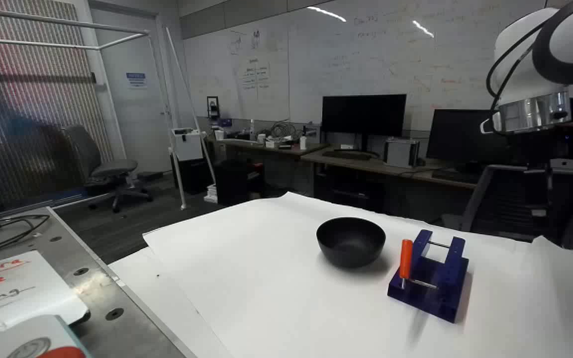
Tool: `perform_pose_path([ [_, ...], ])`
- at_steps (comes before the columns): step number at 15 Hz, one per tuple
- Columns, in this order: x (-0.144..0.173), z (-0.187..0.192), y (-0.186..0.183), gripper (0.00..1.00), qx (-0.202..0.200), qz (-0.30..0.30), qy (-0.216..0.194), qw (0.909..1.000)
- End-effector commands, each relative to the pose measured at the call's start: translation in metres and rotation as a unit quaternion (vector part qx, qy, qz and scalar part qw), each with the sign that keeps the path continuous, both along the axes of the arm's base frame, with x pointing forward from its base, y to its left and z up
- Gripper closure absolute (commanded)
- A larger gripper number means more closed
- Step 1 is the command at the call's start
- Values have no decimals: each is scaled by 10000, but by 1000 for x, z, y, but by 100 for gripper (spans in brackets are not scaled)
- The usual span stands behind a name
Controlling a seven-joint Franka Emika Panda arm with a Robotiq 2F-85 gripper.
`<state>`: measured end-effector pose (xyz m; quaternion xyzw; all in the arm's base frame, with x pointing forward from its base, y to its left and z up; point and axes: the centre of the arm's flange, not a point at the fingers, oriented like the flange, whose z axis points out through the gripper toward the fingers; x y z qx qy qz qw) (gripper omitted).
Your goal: Put the wrench in the bowl
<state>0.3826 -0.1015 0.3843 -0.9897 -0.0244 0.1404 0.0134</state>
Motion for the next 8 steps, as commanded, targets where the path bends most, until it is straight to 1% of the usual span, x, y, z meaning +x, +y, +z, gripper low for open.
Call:
perform_pose_path([
  [1, 1, 1, 0, 0, -3, 0, -14, 10000],
  [4, 2, 4, -1, 0, -11, -2, -46, 10000],
  [5, 10, 6, 6, 0, -29, 115, -2, 9999],
  [8, 44, 2, 45, 0, -230, 247, -152, 9993],
])
